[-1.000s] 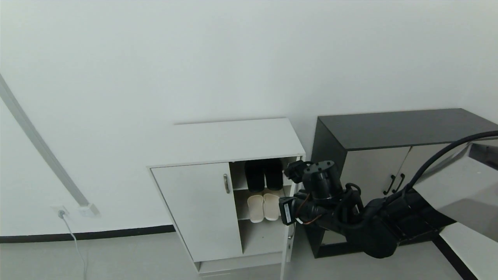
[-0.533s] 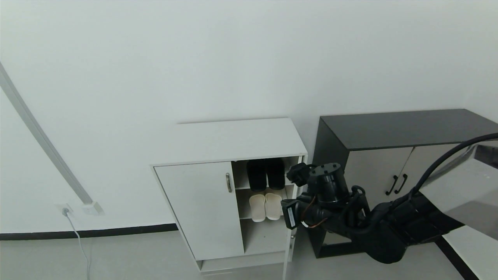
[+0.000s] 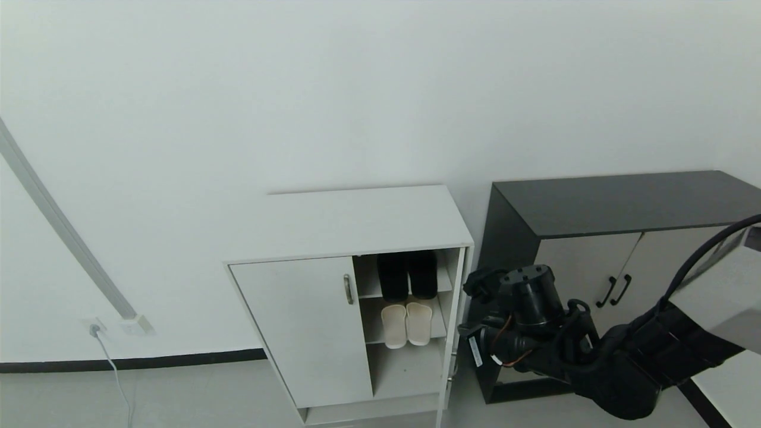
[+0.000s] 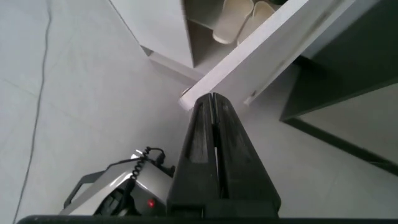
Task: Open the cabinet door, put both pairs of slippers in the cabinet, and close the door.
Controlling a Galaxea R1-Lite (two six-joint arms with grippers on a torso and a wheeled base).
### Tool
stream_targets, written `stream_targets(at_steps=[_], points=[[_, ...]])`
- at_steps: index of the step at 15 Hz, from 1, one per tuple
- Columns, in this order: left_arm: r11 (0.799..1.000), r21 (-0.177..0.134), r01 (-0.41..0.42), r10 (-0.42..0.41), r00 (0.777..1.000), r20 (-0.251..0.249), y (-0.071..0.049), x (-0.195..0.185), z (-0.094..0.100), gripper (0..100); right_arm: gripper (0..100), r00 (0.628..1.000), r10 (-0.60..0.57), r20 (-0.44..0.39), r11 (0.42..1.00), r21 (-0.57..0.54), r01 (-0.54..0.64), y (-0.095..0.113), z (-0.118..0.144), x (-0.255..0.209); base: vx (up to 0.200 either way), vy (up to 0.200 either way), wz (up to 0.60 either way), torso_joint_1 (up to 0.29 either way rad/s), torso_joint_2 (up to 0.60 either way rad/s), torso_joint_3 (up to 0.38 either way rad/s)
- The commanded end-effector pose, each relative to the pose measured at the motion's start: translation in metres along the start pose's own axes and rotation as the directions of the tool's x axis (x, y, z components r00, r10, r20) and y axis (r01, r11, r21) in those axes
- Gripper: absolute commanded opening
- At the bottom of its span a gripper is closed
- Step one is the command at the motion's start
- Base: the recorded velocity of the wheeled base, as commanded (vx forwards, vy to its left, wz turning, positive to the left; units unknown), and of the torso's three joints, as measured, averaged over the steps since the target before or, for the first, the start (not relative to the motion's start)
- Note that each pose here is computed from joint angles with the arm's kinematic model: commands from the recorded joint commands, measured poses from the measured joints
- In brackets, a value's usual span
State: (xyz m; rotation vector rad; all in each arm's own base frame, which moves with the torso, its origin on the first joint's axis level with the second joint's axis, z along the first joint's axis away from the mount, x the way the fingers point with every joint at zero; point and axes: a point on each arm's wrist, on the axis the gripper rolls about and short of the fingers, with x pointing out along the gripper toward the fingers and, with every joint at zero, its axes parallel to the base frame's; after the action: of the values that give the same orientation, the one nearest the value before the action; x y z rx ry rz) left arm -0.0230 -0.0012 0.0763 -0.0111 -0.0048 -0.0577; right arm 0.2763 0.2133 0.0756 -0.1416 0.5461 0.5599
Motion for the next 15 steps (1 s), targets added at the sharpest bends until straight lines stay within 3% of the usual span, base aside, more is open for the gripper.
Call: stream_targets(at_steps=[1,7,15], points=[[1.0,-0.003,-0.001,0.001,1.0,0.0,0.0,0.0,0.0,0,0,1.0,-0.008,-0.013,1.0,-0.007,0.008,-0.003,-0.005,-0.002,0.2,0.0,0.0,0.022,0.01,0.002],[1.0,-0.003,-0.001,0.001,1.0,0.0,0.0,0.0,0.0,0,0,0.998,-0.014,-0.056,0.999,-0.043,0.012,-0.006,-0.018,0.006,0.0,0.0,0.0,0.0,0.0,0.0],[1.0,-0.003,0.001,-0.001,1.0,-0.001,0.0,0.0,0.0,0,0,0.999,-0.03,-0.011,0.999,-0.03,0.03,-0.01,-0.014,0.045,0.0,0.0,0.0,0.0,0.0,0.0]])
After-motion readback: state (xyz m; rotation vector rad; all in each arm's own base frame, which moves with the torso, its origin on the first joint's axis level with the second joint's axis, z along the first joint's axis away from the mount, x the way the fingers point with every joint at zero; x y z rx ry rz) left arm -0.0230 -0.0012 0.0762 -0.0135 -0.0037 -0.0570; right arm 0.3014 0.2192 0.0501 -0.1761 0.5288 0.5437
